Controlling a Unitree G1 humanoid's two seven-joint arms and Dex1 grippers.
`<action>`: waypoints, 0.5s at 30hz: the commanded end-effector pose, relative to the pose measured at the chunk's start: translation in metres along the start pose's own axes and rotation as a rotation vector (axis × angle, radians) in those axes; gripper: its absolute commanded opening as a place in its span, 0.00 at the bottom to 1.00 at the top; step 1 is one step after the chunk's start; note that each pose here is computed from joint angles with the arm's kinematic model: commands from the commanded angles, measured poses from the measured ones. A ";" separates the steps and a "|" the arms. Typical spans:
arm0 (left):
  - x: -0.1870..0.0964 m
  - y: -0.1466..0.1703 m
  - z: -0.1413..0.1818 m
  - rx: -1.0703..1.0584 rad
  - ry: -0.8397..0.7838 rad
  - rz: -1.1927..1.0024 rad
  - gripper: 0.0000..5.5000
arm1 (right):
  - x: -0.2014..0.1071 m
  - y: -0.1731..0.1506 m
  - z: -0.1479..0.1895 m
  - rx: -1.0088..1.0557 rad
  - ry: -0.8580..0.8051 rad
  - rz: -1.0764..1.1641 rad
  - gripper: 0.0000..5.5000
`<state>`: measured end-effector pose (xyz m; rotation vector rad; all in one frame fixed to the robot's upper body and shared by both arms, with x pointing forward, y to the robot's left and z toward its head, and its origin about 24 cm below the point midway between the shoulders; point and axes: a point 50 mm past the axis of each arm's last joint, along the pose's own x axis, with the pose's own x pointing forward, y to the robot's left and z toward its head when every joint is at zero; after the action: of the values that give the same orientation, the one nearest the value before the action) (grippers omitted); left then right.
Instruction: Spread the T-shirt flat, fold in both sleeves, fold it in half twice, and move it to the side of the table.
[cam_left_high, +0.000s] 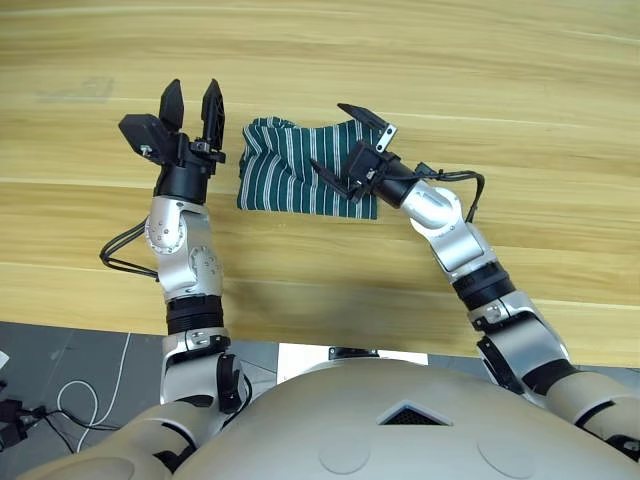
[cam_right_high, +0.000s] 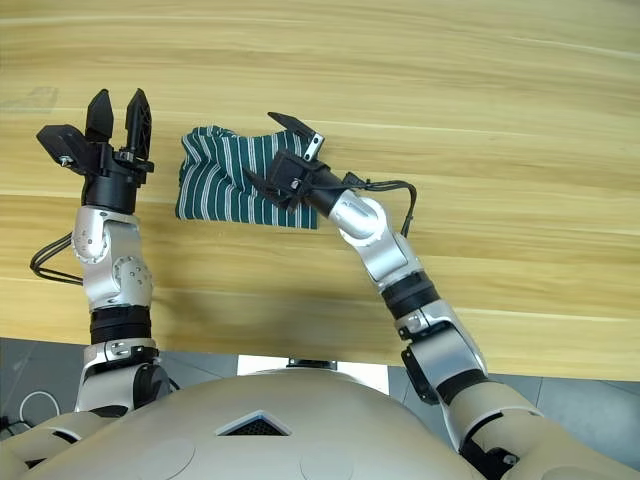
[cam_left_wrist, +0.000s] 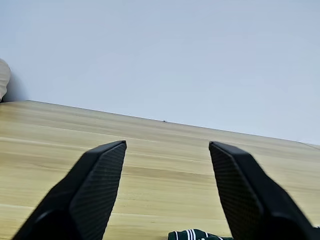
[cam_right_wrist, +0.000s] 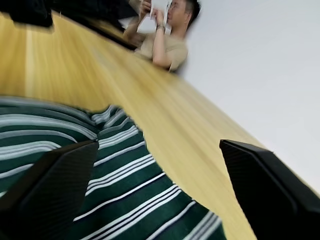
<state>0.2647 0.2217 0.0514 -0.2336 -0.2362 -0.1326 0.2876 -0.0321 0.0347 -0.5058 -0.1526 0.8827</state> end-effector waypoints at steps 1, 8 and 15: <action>0.009 -0.011 -0.005 -0.037 0.001 -0.005 0.56 | 0.020 -0.005 -0.021 0.064 0.142 -0.018 0.81; 0.014 -0.013 -0.003 -0.068 -0.009 0.038 0.56 | 0.003 -0.047 -0.061 0.338 0.377 -0.340 0.81; 0.010 -0.006 -0.006 -0.102 -0.008 0.096 0.56 | -0.059 -0.077 -0.104 0.626 0.493 -0.711 0.81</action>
<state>0.2735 0.2122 0.0503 -0.3231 -0.2298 -0.0651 0.3488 -0.1354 0.0025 -0.1079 0.2890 0.1708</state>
